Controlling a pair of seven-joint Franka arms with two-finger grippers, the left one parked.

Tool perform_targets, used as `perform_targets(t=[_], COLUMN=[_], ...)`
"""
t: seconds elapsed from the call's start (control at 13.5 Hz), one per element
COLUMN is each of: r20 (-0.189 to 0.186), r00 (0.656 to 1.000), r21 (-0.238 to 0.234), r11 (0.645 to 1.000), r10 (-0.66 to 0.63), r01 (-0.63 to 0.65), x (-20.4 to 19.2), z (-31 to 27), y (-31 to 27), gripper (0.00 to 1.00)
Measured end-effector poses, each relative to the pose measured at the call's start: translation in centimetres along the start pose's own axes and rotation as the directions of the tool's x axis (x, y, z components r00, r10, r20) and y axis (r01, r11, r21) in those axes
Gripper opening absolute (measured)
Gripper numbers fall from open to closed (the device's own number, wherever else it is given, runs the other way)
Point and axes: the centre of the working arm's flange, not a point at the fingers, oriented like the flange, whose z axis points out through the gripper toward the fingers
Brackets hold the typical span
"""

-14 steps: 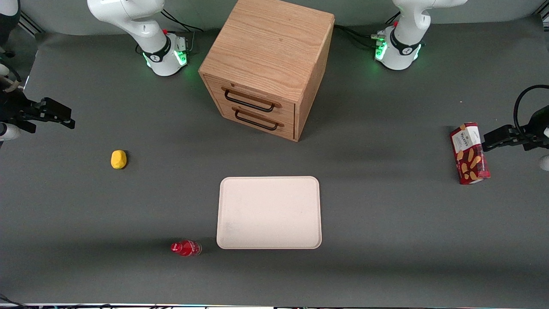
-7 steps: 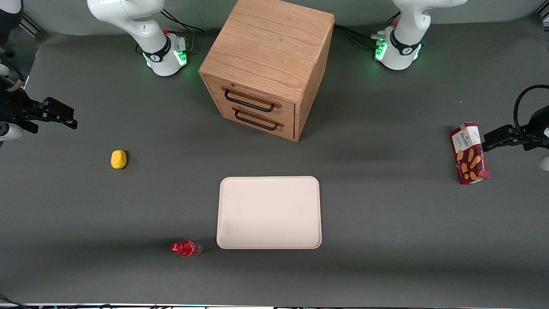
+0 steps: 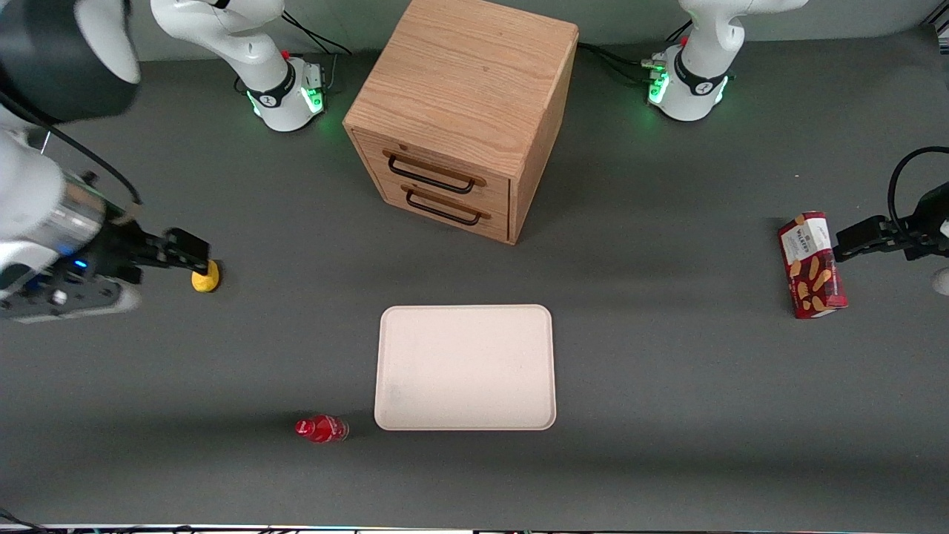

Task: Place coke bottle on tray
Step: 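Swing the right gripper out over the table toward the red bottle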

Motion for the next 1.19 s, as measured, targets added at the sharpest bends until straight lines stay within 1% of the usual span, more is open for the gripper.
perform_targets(t=[0.22,0.44,0.67,0.89,1.19], r20=[-0.025,-0.061,-0.073,-0.098,-0.112], r00=[1.000,0.998,0.997,0.995,0.994], r21=[0.000,0.003,0.001,0.001,0.002], r11=[1.000,1.000,1.000,1.000,1.000], r10=[-0.004,0.004,0.013,0.016,0.015], r01=[0.004,-0.003,-0.013,-0.016,-0.015], x=[1.1,1.7,3.0,5.0,5.7], z=[0.0,-0.9,0.2,2.5,3.3], y=[-3.2,-3.0,-2.7,-2.8,-3.0], gripper=[1.00,1.00,1.00,1.00,1.00])
